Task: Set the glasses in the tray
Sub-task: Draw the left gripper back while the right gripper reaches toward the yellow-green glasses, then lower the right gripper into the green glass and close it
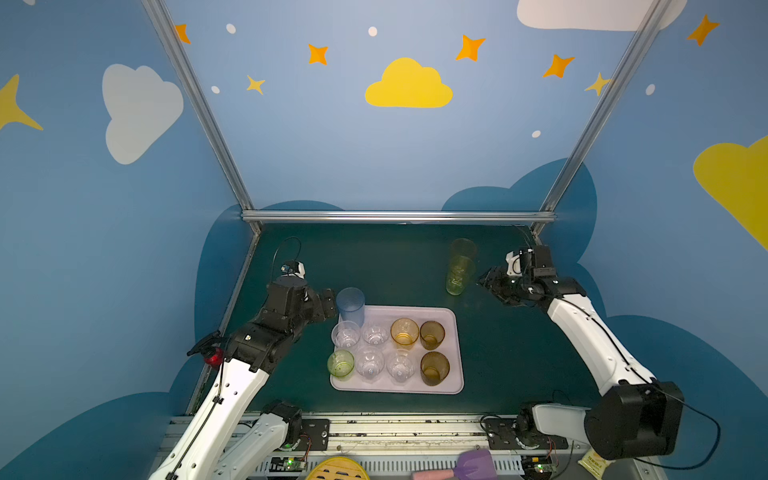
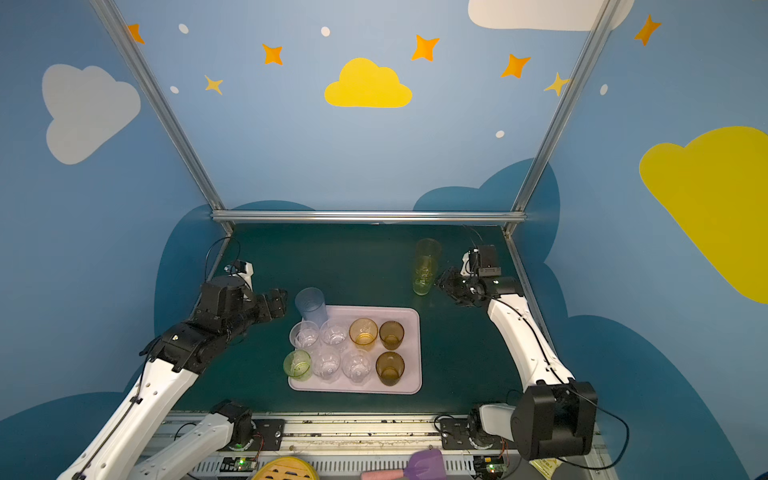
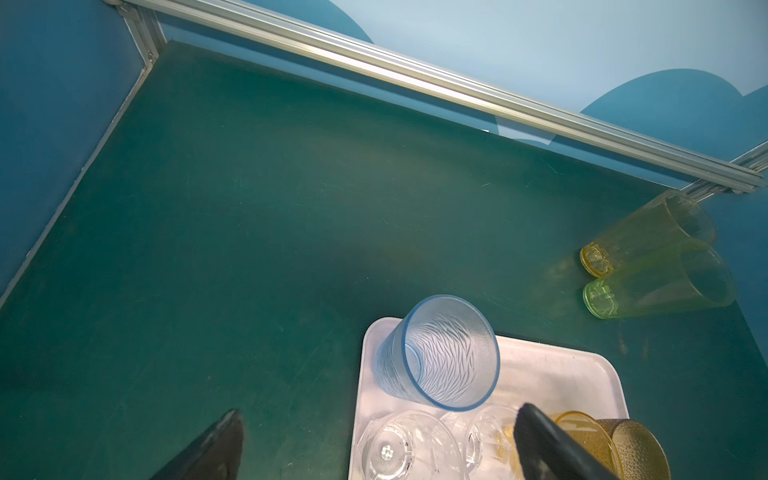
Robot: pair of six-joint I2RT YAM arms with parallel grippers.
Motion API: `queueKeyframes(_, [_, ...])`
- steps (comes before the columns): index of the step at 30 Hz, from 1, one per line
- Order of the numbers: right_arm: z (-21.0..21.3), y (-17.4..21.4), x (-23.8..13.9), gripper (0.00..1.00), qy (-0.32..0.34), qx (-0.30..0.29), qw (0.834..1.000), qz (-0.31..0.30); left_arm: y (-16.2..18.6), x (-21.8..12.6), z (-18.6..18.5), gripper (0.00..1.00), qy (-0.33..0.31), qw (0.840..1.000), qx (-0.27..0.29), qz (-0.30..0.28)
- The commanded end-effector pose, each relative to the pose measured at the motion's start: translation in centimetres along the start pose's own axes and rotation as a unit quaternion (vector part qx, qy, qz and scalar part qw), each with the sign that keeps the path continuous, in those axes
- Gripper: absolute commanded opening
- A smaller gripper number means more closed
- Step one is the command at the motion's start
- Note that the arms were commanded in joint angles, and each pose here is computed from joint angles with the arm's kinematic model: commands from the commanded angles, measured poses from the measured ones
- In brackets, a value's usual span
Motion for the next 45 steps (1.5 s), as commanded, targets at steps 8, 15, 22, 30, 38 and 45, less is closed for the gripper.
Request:
queueKeyframes(8, [0.6, -2.6, 1.5, 0.49, -0.014, -0.011, 1.0, -0.019, -0.1, 0.6, 0.1, 1.0, -0.012, 1.0, -0.008, 0.003])
queueKeyframes(15, [0.5, -3.7, 3.1, 0.42, -0.011, -0.013, 1.0, -0.011, 0.0, 0.7, 0.1, 1.0, -0.008, 1.0, -0.007, 0.002])
queueKeyframes(22, [0.4, -4.5, 4.5, 0.36, -0.007, -0.014, 1.0, -0.004, 0.0, 0.7, 0.3, 1.0, -0.012, 1.0, -0.004, 0.002])
queueKeyframes(30, [0.3, -5.1, 6.0, 0.32, -0.011, -0.013, 1.0, 0.009, 0.0, 0.8, 0.4, 1.0, -0.02, 1.0, -0.007, -0.001])
queueKeyframes(38, [0.4, -5.3, 7.0, 0.29, -0.01, -0.015, 1.0, 0.019, 0.0, 0.8, 0.7, 1.0, -0.022, 1.0, -0.009, -0.016])
queueKeyframes(45, [0.4, -5.4, 7.5, 0.28, -0.006, -0.017, 1.0, 0.021, 0.2, 0.9, 0.9, 1.0, -0.019, 0.999, -0.014, -0.027])
Point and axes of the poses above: each gripper's point midway between its finger pads, its own x axis out along the fingers, its own z axis along the line the jaws close on, y = z × x, the point moved 10 cm from there along -x, back along the fingers, and after that the axes turned 12 degrees about -x, right-handed, at the moved point
